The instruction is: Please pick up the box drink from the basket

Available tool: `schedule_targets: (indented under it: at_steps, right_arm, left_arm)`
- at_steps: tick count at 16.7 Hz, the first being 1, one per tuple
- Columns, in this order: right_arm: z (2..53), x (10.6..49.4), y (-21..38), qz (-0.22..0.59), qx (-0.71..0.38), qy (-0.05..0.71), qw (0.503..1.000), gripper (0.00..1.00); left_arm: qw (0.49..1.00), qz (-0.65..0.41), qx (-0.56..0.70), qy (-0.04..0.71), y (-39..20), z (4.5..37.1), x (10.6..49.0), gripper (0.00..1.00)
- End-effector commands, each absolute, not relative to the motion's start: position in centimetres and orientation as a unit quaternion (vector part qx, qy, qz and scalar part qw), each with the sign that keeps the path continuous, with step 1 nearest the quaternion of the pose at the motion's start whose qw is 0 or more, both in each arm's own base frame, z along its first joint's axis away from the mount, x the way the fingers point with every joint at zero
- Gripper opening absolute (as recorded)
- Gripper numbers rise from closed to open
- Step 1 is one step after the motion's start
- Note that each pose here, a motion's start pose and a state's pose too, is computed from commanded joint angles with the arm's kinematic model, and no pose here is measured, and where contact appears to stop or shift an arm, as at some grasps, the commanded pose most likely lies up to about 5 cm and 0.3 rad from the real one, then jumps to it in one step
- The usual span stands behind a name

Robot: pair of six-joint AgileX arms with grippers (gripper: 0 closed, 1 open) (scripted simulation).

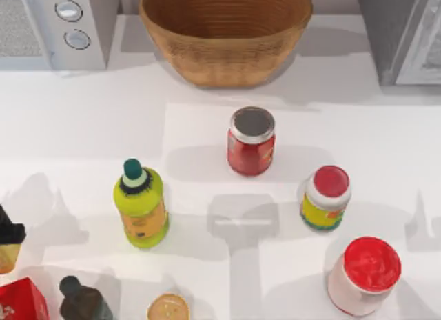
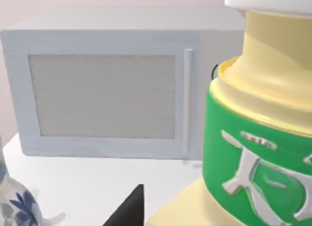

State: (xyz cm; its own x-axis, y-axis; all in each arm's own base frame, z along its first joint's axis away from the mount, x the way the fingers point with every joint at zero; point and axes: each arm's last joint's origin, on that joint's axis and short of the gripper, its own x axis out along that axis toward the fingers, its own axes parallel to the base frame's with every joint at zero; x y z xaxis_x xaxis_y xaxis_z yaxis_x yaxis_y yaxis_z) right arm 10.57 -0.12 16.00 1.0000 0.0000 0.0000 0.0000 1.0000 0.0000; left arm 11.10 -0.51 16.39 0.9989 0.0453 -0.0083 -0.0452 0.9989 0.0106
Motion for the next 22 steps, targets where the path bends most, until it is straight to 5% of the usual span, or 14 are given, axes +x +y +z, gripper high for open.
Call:
schedule_targets:
  at_steps: [13, 22]
  right_arm:
    - [16.0, 10.6, -0.1, 0.0, 0.0, 0.0, 1.0, 1.0]
    - [16.0, 10.6, -0.1, 0.0, 0.0, 0.0, 1.0, 1.0]
  left_arm:
    - [0.98, 0.2, 0.004, -0.015, -4.2, 19.2, 14.3, 0.0]
    - [0.975, 0.222, 0.006, -0.012, -4.8, 19.1, 14.5, 0.0]
